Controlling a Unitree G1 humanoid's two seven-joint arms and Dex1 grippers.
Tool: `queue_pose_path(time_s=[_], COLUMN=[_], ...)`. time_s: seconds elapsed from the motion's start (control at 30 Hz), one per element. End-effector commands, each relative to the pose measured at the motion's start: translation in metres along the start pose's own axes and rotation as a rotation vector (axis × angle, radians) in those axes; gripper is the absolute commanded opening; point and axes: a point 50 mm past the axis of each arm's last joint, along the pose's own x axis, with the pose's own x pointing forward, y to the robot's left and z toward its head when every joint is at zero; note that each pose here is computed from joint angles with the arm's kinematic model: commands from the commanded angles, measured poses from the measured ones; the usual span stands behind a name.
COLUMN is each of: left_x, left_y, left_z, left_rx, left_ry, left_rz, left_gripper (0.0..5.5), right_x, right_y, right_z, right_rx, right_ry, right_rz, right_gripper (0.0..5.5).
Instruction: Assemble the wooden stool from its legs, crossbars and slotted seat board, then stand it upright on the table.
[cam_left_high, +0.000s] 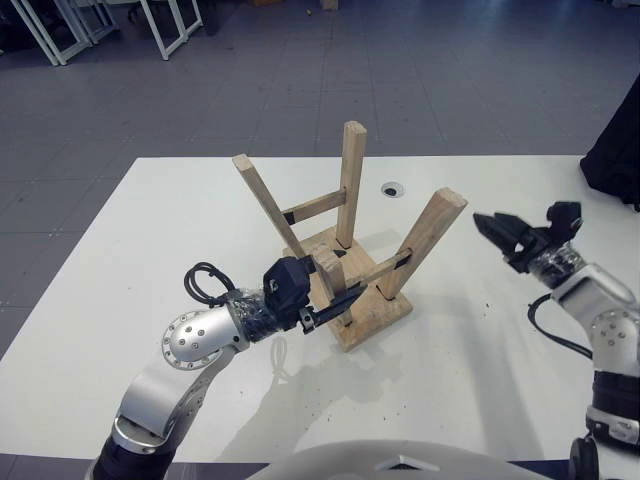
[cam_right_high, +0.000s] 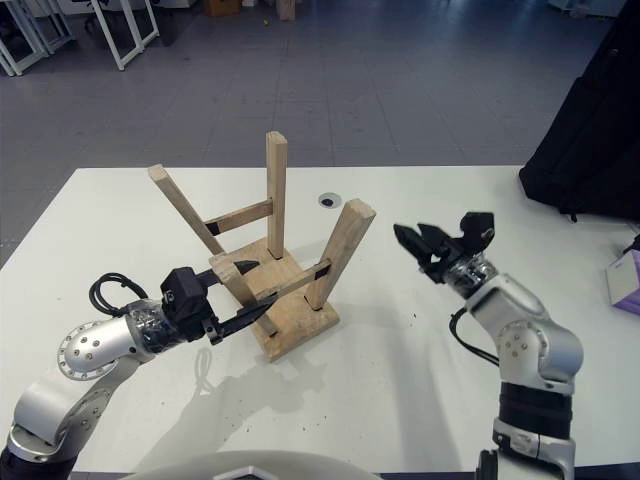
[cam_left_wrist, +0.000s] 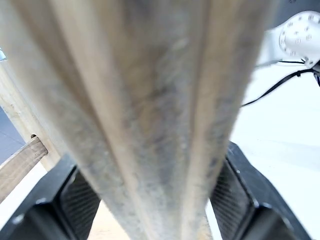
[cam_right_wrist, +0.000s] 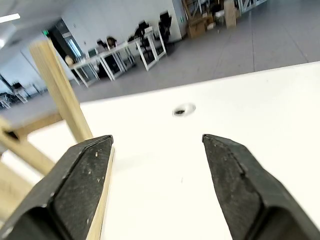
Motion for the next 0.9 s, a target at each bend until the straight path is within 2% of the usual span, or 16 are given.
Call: queue_pose_path(time_s=[0.03,0.1,0.27,0.37,0.5,0.63,0.8,0.9], left_x=[-0.006,-0.007,-0.009,-0.010,-0.014,-0.020,-0.028,-0.030], left_y=[-0.003,-0.003,-0.003,0.001,0.009,0.018,0.027,0.022], left_z=[0.004,0.005,0.008,0.012,0.022,0.035,0.047,0.043], left_rx=[-0.017,-0.027,-0.045,-0.076,-0.121,-0.183,-0.296,-0.351], left_ry=[-0.015,-0.026,-0.040,-0.070,-0.107,-0.131,-0.203,-0.159], left_rz=[-0.003,0.009,0.013,0.000,-0.033,-0.066,-0.085,-0.102], left_gripper=[2.94,2.94,2.94,2.94,2.94,2.94,2.94,2.94], right_x=[-0.024,-0.029,-0.023,-0.010,0.002,0.010,0.014,0.015], right_y=[0.032,0.044,0.071,0.103,0.128,0.139,0.137,0.134], right_z=[-0.038,-0.043,-0.046,-0.061,-0.076,-0.083,-0.085,-0.083], right_rx=[-0.144,-0.167,-0.204,-0.236,-0.209,-0.198,-0.211,-0.224], right_ry=[0.264,0.318,0.303,0.239,0.188,0.128,0.111,0.108], right_rz=[0.267,0.351,0.436,0.490,0.487,0.406,0.354,0.353], right_gripper=[3.28,3.28,3.28,3.28,3.28,3.28,3.28,3.28])
